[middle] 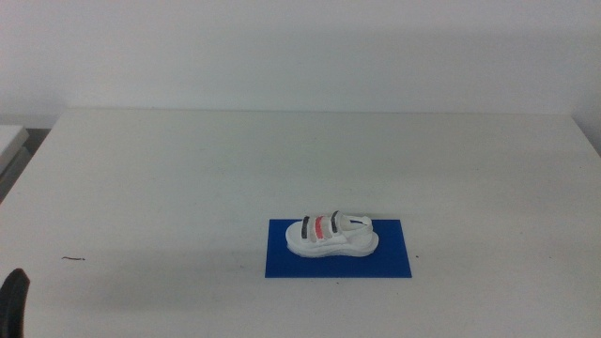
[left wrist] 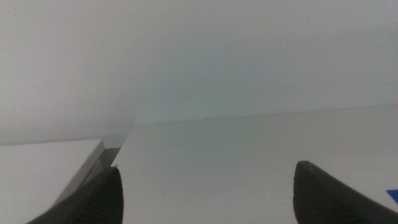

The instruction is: Use one arm to grab the shoe from the table and place it on the mat.

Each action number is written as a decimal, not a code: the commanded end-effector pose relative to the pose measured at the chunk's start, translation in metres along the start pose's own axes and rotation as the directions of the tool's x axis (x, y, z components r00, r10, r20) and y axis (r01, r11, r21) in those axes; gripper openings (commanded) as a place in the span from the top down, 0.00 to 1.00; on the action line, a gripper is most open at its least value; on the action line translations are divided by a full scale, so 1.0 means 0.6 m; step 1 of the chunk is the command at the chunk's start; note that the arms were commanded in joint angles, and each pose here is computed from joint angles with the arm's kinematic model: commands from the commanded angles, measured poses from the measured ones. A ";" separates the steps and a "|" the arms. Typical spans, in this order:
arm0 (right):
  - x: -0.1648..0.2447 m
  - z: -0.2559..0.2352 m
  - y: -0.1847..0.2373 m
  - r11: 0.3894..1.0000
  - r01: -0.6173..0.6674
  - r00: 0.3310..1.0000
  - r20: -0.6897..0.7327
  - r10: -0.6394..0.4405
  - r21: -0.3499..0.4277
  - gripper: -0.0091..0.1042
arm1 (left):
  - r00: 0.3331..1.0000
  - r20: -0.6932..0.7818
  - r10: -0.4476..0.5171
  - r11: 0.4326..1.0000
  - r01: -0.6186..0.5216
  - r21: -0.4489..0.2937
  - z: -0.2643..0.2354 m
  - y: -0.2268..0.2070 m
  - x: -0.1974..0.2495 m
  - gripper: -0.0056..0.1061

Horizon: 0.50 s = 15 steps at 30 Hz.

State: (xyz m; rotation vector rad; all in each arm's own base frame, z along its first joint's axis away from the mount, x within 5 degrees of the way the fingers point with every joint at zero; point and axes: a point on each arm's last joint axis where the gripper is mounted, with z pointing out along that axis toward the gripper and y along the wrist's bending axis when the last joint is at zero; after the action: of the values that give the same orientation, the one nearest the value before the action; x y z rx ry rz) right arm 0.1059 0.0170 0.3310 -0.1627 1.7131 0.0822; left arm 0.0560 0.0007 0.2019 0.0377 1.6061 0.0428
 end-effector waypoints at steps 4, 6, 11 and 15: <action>0.076 -0.059 -0.016 0.985 0.073 0.994 0.065 -0.084 0.155 0.30 | 1.000 0.008 -0.005 1.000 0.005 0.002 0.001 0.000 -0.001 0.11; 0.102 -0.068 -0.015 0.977 0.117 0.989 0.069 -0.131 0.177 0.30 | 1.000 0.008 -0.005 1.000 0.005 0.002 0.001 0.000 -0.001 0.11; 0.155 -0.077 -0.007 0.989 0.038 0.993 0.104 -0.054 0.143 0.30 | 1.000 0.008 -0.005 1.000 0.005 0.002 0.001 0.000 -0.001 0.11; 0.163 -0.075 -0.004 0.990 -0.085 0.979 0.193 0.062 0.112 0.30 | 1.000 0.008 -0.005 1.000 0.005 0.002 0.001 0.000 -0.001 0.11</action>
State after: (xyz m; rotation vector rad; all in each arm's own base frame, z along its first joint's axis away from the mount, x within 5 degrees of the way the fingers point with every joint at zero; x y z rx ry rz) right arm 0.0486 0.0016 0.2395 -0.0386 1.5733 0.0081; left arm 0.0560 0.0007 0.2019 0.0377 1.6061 0.0428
